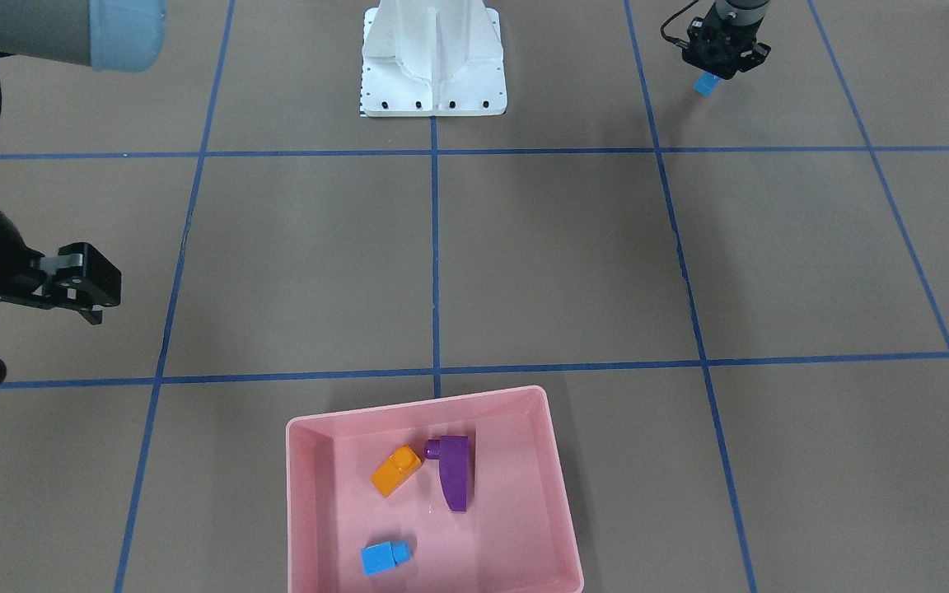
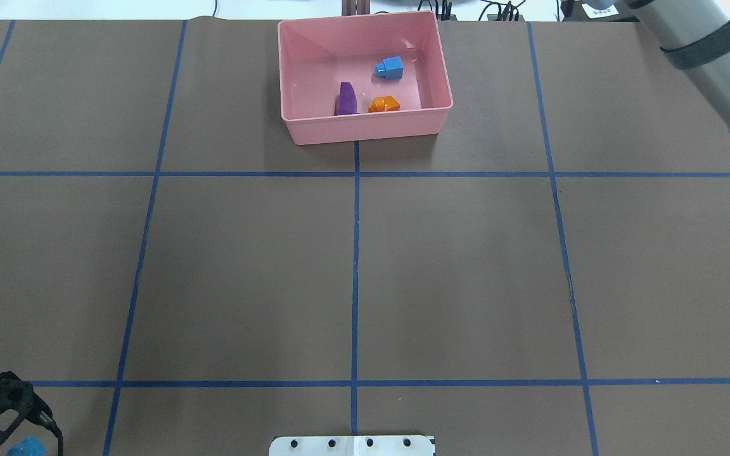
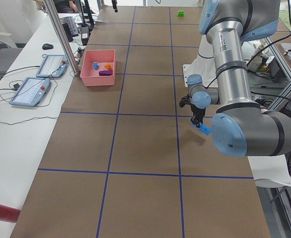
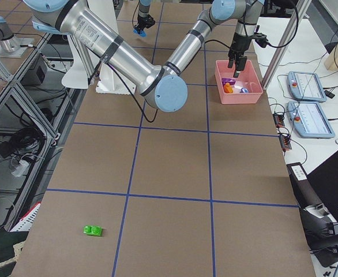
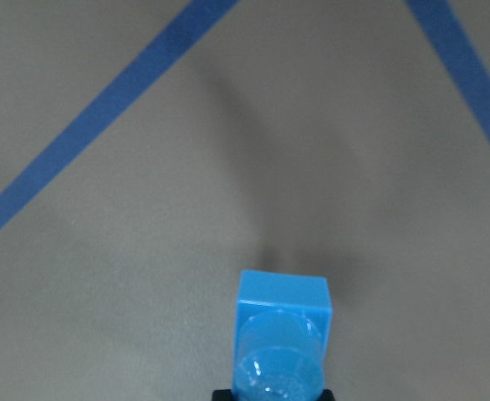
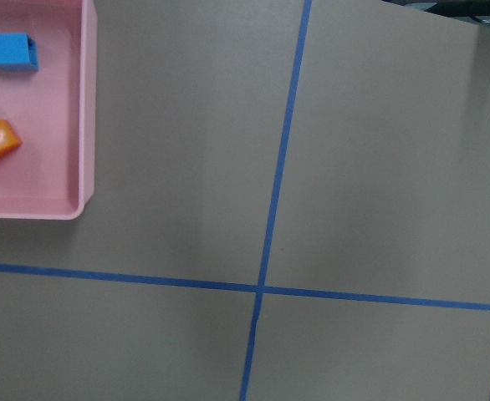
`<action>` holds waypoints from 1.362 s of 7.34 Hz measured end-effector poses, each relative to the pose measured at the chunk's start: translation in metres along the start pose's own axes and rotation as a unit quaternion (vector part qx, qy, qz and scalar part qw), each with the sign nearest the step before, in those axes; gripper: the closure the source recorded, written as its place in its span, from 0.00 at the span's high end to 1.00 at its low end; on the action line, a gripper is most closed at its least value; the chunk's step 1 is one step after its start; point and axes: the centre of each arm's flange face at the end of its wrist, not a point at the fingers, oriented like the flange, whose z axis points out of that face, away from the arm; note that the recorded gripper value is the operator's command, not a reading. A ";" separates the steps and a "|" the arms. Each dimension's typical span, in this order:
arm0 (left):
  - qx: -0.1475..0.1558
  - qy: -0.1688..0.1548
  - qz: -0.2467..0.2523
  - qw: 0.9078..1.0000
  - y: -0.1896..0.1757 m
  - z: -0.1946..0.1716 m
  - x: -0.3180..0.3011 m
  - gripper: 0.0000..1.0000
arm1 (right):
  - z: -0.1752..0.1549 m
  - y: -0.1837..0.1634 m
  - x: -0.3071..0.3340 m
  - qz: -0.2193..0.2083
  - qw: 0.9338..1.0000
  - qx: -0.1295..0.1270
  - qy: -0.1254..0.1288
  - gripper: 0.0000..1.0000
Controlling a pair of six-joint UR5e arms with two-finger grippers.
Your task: Put all blocks into box
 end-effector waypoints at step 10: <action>0.163 0.101 -0.167 0.967 -0.306 -0.280 -0.083 0.00 | 0.301 0.360 0.321 -0.071 0.994 -0.056 -0.056 1.00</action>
